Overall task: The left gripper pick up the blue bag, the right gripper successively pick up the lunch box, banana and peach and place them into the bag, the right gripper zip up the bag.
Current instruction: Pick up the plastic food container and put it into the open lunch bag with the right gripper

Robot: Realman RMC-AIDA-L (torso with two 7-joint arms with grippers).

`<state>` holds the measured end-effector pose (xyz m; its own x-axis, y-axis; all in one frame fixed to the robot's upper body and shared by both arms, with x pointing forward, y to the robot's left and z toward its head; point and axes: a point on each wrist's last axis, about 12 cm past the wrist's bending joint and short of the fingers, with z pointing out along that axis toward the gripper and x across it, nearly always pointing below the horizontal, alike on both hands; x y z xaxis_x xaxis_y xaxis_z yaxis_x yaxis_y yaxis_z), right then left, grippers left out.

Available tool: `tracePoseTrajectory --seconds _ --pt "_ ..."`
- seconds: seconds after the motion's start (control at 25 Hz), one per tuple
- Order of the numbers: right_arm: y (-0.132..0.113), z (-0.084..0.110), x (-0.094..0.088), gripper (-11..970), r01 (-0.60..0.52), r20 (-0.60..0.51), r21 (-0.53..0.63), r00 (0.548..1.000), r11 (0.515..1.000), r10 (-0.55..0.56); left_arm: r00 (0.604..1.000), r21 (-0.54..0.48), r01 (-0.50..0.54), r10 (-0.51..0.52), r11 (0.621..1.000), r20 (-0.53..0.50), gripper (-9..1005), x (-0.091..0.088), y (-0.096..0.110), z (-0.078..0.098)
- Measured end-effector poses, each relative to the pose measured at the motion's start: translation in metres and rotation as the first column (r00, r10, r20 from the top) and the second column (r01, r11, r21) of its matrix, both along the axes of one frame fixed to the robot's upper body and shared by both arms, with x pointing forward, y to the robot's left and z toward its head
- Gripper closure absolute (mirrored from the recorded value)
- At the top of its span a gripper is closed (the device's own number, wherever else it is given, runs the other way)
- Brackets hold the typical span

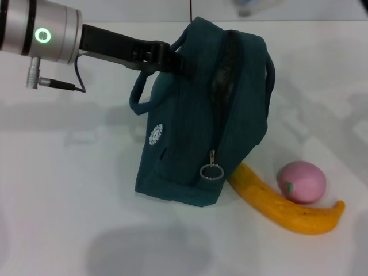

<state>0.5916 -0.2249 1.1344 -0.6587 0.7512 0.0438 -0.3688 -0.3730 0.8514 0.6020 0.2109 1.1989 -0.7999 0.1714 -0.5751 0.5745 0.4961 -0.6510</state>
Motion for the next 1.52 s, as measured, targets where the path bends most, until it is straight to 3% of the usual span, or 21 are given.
tracePoseTrajectory --seconds 0.36,0.88,1.0,1.24,1.52 --pt "0.009 -0.030 -0.011 861 -0.050 -0.121 -0.149 0.992 0.988 0.032 1.000 0.003 -0.017 0.017 1.000 0.003 942 0.004 0.002 -0.001" --pt "-0.028 -0.055 -0.036 860 0.018 -0.160 -0.219 0.986 0.976 -0.054 0.999 0.010 -0.037 0.036 0.999 0.015 943 0.006 0.007 0.000" --pt "-0.026 -0.055 -0.036 860 -0.006 -0.155 -0.243 0.987 0.970 -0.033 0.999 0.010 -0.036 0.036 0.999 0.016 943 0.007 0.007 0.001" --pt "0.002 -0.050 -0.026 860 -0.163 -0.162 -0.335 0.980 0.928 0.114 0.999 0.009 -0.035 0.035 0.999 0.027 943 0.009 0.004 0.004" --pt "0.007 -0.053 -0.018 860 -0.165 -0.190 -0.386 0.977 0.907 0.097 0.999 0.004 -0.035 0.035 0.999 0.033 943 0.010 0.002 0.004"
